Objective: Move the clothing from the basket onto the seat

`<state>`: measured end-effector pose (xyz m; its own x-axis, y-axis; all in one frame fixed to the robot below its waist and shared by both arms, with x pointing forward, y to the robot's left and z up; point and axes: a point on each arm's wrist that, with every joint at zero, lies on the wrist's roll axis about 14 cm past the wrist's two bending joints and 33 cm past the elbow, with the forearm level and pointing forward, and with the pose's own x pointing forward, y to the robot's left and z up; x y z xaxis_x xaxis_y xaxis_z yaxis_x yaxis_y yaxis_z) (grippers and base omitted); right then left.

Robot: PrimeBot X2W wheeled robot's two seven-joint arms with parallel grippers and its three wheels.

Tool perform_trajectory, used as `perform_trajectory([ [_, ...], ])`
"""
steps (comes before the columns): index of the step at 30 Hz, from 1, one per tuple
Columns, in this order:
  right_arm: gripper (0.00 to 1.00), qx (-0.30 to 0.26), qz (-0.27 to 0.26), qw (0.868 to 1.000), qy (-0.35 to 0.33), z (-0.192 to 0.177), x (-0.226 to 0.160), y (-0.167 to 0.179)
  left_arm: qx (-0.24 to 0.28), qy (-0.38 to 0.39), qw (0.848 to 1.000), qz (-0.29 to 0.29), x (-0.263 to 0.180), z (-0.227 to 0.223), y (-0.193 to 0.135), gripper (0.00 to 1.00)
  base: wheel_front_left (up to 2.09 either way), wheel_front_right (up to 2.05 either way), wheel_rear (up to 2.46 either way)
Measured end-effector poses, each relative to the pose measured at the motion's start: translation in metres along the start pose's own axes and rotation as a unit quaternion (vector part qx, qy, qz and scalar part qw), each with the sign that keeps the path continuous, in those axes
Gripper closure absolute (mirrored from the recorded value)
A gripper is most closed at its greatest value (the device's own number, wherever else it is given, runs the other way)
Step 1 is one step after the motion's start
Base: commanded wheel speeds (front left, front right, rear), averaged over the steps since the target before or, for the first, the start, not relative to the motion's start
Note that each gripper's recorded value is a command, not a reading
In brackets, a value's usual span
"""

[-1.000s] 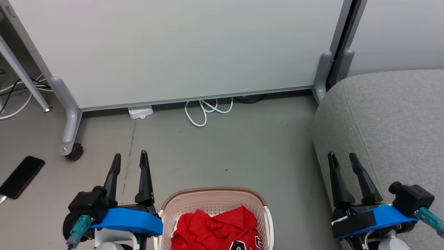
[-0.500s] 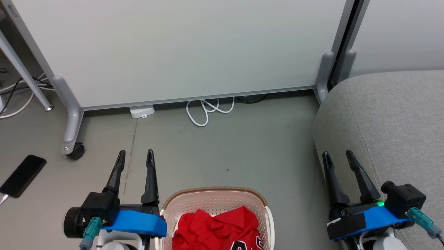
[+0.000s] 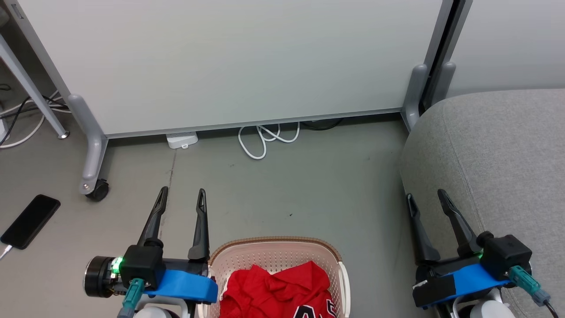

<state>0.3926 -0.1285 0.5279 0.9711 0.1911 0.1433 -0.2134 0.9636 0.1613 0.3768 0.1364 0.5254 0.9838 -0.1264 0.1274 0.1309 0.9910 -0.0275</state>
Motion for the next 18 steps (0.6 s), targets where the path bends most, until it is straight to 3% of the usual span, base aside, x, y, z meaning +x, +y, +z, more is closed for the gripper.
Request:
perform_trajectory([
  [18, 0.00, -0.035, 0.002, 0.999, 0.018, -0.012, 0.000, -0.003, 0.028, -0.004, 1.000, -0.011, 0.001, 0.000, -0.004, 0.00, 0.00, 0.00, 0.00],
])
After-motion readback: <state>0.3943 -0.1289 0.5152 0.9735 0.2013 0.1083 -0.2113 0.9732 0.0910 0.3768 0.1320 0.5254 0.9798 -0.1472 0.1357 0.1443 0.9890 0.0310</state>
